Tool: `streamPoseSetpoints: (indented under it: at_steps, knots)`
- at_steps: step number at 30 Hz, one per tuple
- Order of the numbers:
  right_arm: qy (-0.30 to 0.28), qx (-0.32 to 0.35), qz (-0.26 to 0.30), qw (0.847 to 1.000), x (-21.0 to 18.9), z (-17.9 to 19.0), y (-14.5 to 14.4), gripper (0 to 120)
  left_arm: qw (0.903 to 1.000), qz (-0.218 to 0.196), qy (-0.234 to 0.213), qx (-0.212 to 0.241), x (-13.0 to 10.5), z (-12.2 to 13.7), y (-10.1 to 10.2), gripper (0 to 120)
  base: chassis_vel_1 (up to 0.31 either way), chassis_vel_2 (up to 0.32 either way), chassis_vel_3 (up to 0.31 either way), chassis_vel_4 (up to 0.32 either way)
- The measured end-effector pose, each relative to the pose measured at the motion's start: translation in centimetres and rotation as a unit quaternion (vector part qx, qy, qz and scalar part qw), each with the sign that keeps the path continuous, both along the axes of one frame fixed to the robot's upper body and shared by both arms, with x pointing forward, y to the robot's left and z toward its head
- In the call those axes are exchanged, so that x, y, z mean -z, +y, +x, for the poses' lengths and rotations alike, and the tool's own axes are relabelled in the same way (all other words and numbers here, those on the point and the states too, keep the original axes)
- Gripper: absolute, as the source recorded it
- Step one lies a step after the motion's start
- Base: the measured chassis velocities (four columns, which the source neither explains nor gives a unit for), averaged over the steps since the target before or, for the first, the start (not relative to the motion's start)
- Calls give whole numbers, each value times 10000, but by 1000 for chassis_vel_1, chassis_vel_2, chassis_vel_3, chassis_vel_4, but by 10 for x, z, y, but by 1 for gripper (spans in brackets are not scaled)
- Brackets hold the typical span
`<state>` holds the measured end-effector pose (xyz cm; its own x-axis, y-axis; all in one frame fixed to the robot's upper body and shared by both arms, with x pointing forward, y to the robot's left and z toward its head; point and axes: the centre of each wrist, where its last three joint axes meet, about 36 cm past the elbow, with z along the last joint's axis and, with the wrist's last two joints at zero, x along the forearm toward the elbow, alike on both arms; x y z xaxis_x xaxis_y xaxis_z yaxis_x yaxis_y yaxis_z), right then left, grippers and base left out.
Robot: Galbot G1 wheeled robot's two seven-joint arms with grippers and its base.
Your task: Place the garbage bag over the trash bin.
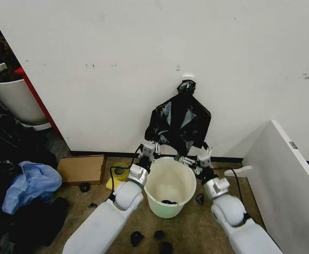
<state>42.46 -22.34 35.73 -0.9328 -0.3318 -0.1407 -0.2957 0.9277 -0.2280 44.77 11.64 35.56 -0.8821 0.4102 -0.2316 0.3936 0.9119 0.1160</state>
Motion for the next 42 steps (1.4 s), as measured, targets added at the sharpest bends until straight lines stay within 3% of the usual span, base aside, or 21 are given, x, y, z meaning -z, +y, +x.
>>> streamPoseSetpoints:
  at_steps: [6, 9, 11, 22, 24, 27, 28, 34, 39, 42]
  knots:
    - [340, 155, -517, 9980, 2, 8, 0, 75, 9999, -79, -84, -27, -7, -9, 0, 0, 0, 0, 0, 0]
    - [348, 227, -614, 9972, 3, 11, 0, 69, 9999, -93, -91, -34, -8, -13, 1, 0, 0, 0, 0, 0]
    - [389, 287, -687, 9965, 5, 13, 0, 55, 9999, -113, -111, -59, -10, -18, 4, 0, 0, 0, 0, 0]
    - [466, 410, -796, 9949, 8, 8, -3, 20, 9997, -166, -139, -102, -14, -28, 9, 0, 0, 0, 0, 0]
    - [400, 450, -603, 9964, 7, 6, -4, 14, 9997, -186, -143, -109, -15, -31, 10, 0, 0, 0, 0, 0]
    - [259, 261, 172, 9992, 5, -2, -3, 0, 9996, -221, -140, -144, -15, -35, 12, 0, 0, 0, 0, 0]
    - [259, 261, 172, 9992, 5, -2, -3, 0, 9996, -221, -140, -144, -15, -35, 12, 0, 0, 0, 0, 0]
    - [30, -255, 1702, 9851, -2, -36, 4, 0, 9984, -418, -191, -337, -18, -44, 28, 0, 0, 0, 0, 0]
    - [41, -460, 2326, 9715, -20, -67, 15, 0, 9970, -606, -229, -420, -24, -57, 35, 0, 0, 0, 0, 0]
    - [60, -517, 2314, 9715, -34, -92, 18, 0, 9962, -715, -211, -460, -25, -72, 38, 0, 0, 0, 0, 0]
